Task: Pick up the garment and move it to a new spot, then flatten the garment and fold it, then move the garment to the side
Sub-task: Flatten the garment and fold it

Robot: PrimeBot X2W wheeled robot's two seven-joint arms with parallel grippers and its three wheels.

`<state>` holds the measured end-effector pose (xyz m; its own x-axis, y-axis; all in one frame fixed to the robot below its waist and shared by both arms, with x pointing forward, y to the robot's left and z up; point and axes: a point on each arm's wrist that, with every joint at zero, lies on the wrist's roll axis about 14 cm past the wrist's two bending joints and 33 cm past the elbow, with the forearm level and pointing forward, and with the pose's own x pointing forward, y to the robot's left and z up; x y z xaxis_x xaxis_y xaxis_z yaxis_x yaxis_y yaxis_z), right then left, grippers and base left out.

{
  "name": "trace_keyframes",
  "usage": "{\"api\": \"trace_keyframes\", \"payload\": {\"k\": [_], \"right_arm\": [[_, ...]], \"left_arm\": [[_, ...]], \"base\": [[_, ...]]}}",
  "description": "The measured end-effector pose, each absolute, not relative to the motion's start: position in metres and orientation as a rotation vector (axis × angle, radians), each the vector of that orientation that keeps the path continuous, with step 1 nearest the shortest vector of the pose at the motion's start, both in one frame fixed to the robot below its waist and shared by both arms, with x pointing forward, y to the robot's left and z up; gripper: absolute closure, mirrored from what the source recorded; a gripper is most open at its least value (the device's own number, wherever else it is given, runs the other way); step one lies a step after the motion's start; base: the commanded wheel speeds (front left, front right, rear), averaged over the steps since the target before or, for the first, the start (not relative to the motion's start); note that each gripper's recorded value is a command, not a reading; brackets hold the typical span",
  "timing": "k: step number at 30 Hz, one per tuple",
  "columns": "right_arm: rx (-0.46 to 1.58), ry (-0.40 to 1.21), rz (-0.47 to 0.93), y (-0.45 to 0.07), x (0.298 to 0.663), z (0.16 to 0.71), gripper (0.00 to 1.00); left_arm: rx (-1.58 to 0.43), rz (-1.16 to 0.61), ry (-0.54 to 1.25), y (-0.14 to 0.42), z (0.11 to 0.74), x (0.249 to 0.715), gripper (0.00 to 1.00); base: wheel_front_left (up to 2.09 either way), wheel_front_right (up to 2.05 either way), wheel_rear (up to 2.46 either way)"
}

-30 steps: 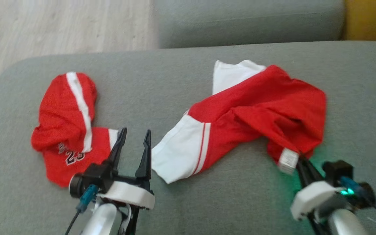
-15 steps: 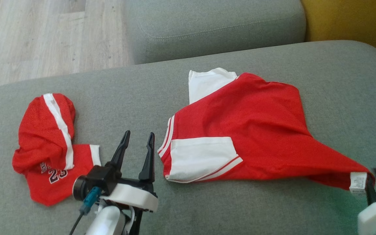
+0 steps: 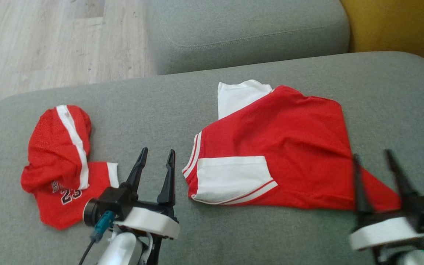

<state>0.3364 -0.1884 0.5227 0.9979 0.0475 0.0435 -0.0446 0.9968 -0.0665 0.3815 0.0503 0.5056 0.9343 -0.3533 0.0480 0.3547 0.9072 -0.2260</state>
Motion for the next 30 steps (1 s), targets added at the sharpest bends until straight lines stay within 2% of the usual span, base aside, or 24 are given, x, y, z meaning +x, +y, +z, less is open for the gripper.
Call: {"api": "trace_keyframes", "payload": {"k": [10,18,30], "right_arm": [[0.053,0.058,0.274,-0.109,0.34,0.483,0.0],[0.04,0.111,0.318,-0.096,0.356,0.464,0.0],[0.06,0.418,0.41,-0.069,0.359,0.399,0.0]], "left_arm": [[-0.237,-0.31,0.015,0.069,0.496,0.38,0.0],[-0.239,-0.25,0.042,0.089,0.484,0.38,0.0],[-0.241,-0.221,0.071,0.099,0.473,0.385,0.0]], "base": [[0.0,0.0,0.0],[0.0,0.0,0.0],[0.0,0.0,0.0]]}}
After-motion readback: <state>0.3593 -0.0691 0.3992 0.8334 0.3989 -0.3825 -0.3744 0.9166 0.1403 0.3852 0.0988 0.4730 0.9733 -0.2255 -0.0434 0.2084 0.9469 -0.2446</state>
